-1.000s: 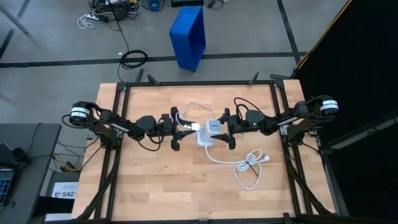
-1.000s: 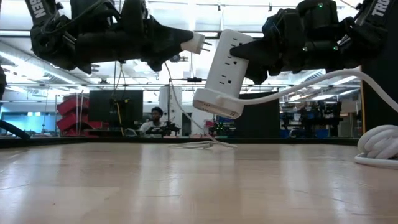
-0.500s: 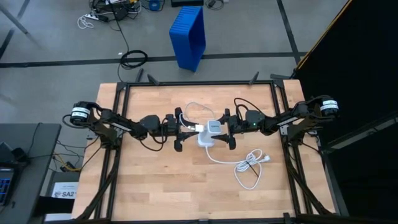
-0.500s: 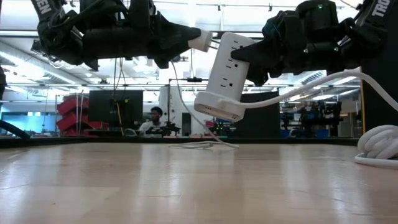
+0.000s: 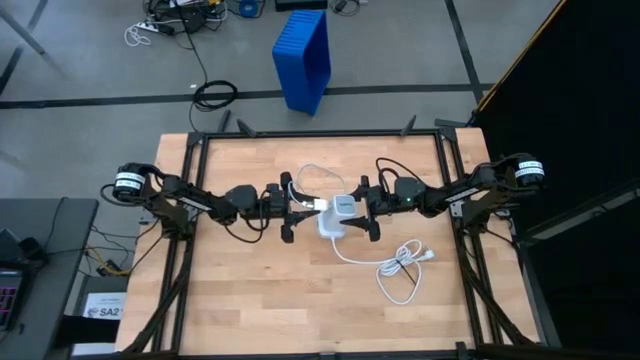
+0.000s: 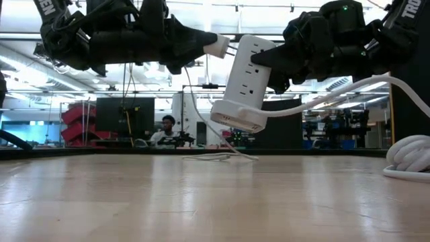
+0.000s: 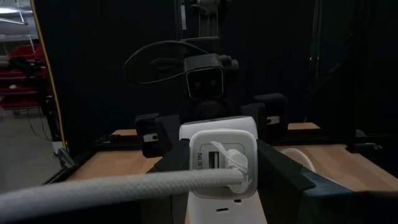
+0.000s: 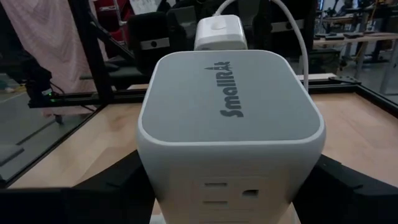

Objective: Insert USB
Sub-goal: Insert the charger adapter with cable into the outlet extension

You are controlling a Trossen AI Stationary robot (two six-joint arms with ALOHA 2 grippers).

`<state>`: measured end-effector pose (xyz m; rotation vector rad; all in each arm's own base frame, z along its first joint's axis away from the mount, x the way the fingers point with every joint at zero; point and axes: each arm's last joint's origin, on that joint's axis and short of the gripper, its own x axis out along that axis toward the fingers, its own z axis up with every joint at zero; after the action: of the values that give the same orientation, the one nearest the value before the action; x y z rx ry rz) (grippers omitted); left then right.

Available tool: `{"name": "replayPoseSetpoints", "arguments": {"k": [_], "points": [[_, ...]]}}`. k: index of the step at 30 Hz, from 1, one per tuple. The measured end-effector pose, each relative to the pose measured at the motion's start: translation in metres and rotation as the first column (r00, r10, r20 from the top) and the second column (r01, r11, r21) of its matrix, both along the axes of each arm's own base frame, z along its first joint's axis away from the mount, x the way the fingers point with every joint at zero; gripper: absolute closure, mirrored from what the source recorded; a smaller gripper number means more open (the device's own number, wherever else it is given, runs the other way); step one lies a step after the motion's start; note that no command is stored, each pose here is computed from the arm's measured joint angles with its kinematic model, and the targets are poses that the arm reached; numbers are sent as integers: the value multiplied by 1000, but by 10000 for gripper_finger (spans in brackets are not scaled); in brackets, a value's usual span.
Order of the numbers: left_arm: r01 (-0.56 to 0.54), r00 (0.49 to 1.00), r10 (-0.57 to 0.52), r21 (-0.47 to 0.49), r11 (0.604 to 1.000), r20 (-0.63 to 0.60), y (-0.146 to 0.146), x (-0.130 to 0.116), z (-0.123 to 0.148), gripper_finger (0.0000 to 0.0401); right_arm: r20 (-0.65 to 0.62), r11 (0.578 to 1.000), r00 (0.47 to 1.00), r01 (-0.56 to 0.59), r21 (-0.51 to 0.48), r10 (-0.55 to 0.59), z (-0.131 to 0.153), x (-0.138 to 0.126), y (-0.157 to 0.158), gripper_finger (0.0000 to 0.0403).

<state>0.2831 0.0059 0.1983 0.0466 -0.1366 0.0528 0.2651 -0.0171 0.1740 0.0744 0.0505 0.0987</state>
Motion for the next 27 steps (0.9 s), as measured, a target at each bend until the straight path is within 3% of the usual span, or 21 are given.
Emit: {"name": "replayPoseSetpoints", "arguments": {"k": [14,21,27], "points": [[-3,1000,3,-1,1000,-16,0,0,-2,276,5,1000,1000,1,9,-1,1,0,0,143],[-64,998,64,-4,998,-18,2,0,-2,276,1,996,997,77,40,-77,1,0,-2,143],[-76,997,76,-6,997,-20,2,0,-2,276,-17,996,997,79,39,-78,4,6,-2,143]]}}
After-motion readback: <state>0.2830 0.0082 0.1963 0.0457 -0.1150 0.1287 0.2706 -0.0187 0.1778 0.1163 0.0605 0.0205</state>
